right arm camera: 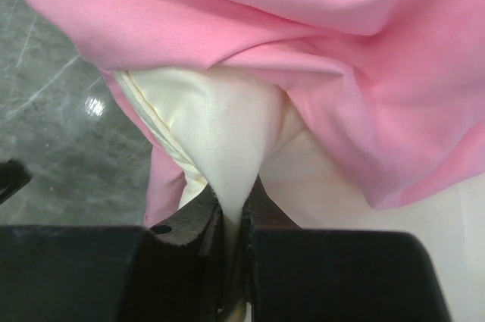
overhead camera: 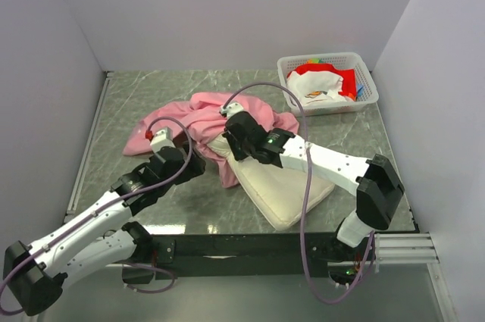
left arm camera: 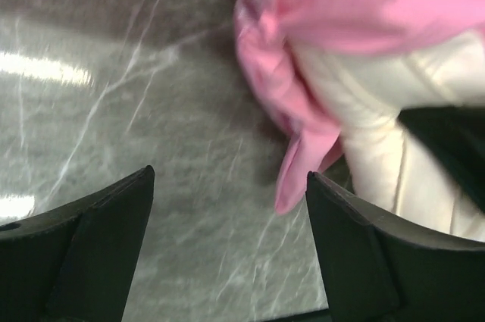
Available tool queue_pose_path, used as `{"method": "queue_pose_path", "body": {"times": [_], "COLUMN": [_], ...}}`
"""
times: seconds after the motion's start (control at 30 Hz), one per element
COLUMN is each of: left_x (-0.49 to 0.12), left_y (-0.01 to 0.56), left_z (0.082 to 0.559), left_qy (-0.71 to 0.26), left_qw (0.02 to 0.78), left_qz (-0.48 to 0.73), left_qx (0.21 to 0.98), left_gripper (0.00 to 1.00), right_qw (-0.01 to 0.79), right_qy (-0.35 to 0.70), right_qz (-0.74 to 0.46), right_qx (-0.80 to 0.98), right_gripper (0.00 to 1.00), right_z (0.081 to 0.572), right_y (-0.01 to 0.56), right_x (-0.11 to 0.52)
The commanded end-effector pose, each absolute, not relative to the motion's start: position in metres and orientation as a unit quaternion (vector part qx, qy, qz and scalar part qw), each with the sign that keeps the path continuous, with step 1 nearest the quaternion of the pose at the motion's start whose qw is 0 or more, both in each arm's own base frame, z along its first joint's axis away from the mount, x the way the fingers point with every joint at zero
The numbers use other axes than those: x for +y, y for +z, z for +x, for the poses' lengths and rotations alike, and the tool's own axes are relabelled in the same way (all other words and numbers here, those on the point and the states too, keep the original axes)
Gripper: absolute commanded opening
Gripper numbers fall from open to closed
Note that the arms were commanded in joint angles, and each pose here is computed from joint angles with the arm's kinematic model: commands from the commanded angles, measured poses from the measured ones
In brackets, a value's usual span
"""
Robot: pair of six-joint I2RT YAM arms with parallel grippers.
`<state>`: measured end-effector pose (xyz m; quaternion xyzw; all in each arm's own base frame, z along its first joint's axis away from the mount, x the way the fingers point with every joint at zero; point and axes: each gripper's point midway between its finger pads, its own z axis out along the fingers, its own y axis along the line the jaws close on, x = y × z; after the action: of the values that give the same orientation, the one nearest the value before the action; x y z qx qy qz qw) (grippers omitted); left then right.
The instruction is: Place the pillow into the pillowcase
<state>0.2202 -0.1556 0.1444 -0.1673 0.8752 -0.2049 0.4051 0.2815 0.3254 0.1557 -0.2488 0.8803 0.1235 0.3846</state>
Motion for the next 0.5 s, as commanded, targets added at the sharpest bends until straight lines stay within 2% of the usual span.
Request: {"method": "queue_pose_path", "body": {"times": [0.0, 0.27, 0.3, 0.33, 0.43, 0.47], "left_x": [-0.169, -0.188, -0.189, -0.194, -0.209, -0.215], "left_y": [0.171, 0.197, 0.192, 0.202, 0.223, 0.232], "left_z": [0.261, 0.315, 0.319, 0.322, 0.320, 0.318], "left_qy": [-0.209, -0.186, -0.174, -0.181, -0.213, -0.230], "left_qw": [0.466, 0.501, 0.496, 0.501, 0.499, 0.500], "left_qz": [-0.168, -0.156, -0.146, -0.141, -0.108, -0.094], "left_qx": [0.843, 0.831, 0.838, 0.835, 0.833, 0.830], "left_gripper": [0.85, 0.67, 0.60, 0.39, 0.01, 0.01], "right_qw": [0.437, 0.447, 0.449, 0.454, 0.464, 0.465], "right_qy": [0.194, 0.222, 0.223, 0.224, 0.212, 0.193], "right_qz": [-0.222, -0.202, -0.196, -0.190, -0.161, -0.148], "right_qx": [0.850, 0.843, 0.843, 0.841, 0.845, 0.851], "right_gripper": [0.00, 0.00, 0.00, 0.00, 0.00, 0.00], "right_z": [0.285, 0.292, 0.295, 0.298, 0.308, 0.313], "right_y": [0.224, 0.259, 0.262, 0.267, 0.279, 0.277], "right_x": [0.337, 0.330, 0.327, 0.327, 0.319, 0.313]}}
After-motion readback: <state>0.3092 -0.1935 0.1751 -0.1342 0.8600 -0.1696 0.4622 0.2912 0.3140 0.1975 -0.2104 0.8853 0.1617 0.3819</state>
